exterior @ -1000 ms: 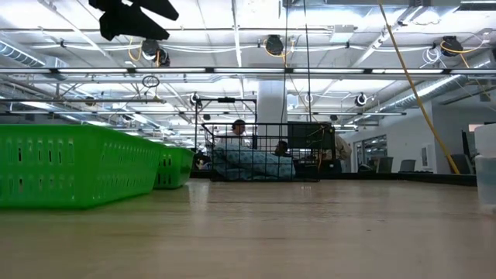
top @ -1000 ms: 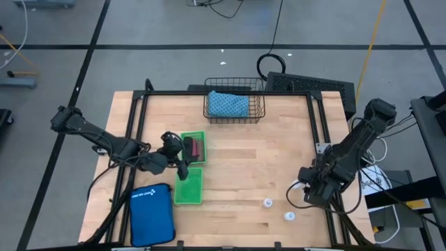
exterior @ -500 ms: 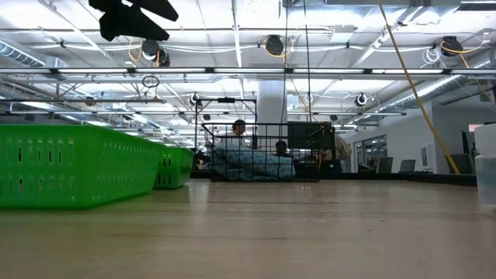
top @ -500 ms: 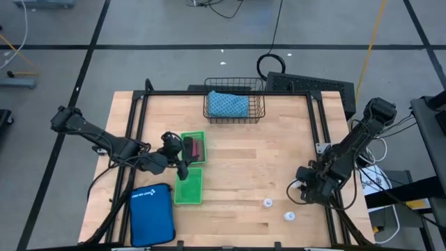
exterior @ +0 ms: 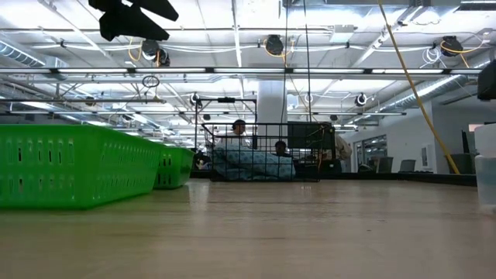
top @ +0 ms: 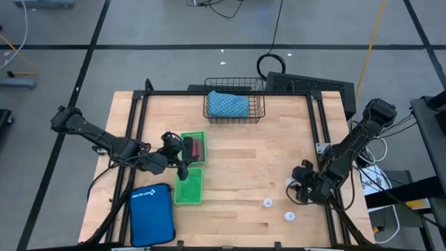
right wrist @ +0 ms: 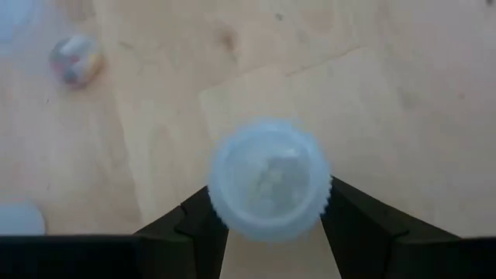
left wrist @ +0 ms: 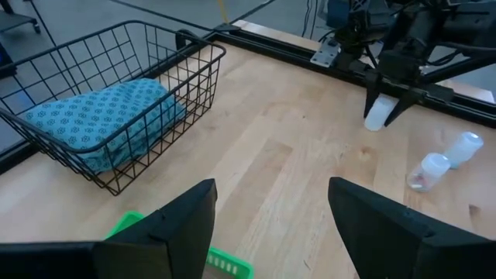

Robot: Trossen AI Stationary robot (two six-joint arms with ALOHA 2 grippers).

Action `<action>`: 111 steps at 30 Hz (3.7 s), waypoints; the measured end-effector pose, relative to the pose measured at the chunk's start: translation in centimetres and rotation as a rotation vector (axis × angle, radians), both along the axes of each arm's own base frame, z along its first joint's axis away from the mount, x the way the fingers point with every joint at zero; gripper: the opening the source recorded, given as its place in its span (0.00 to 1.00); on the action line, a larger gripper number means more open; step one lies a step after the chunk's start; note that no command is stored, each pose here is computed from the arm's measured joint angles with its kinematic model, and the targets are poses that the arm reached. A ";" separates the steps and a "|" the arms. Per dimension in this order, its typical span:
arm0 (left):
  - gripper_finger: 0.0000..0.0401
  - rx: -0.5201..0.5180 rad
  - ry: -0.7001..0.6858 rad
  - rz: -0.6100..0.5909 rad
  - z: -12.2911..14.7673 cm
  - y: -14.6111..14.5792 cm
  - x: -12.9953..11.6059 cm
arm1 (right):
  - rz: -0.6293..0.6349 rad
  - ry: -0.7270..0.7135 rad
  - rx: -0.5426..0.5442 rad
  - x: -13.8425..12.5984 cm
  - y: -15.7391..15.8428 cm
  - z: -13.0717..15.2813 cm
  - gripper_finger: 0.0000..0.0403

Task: Pick & Place Medicine items
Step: Put the top white pill bottle into the bottom green bin

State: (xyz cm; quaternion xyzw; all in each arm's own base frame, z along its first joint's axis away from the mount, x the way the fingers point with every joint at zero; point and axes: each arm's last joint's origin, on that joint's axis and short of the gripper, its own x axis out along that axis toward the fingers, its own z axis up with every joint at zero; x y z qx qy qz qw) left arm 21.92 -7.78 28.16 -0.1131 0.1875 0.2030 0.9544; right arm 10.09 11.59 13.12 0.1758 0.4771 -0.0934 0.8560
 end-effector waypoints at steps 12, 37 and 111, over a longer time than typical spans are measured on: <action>0.64 -0.006 -0.004 0.002 0.0 0.0 0.0 | 0.030 0.013 -0.053 0.9 -0.2 -0.5 0.42; 0.64 -0.124 -0.054 0.150 0.0 2.0 0.6 | 0.104 -0.471 -0.330 8.2 -1.9 2.1 0.35; 0.32 0.110 0.072 -0.402 -5.6 1.7 13.7 | 0.368 -0.687 -0.430 22.2 -4.9 4.1 0.37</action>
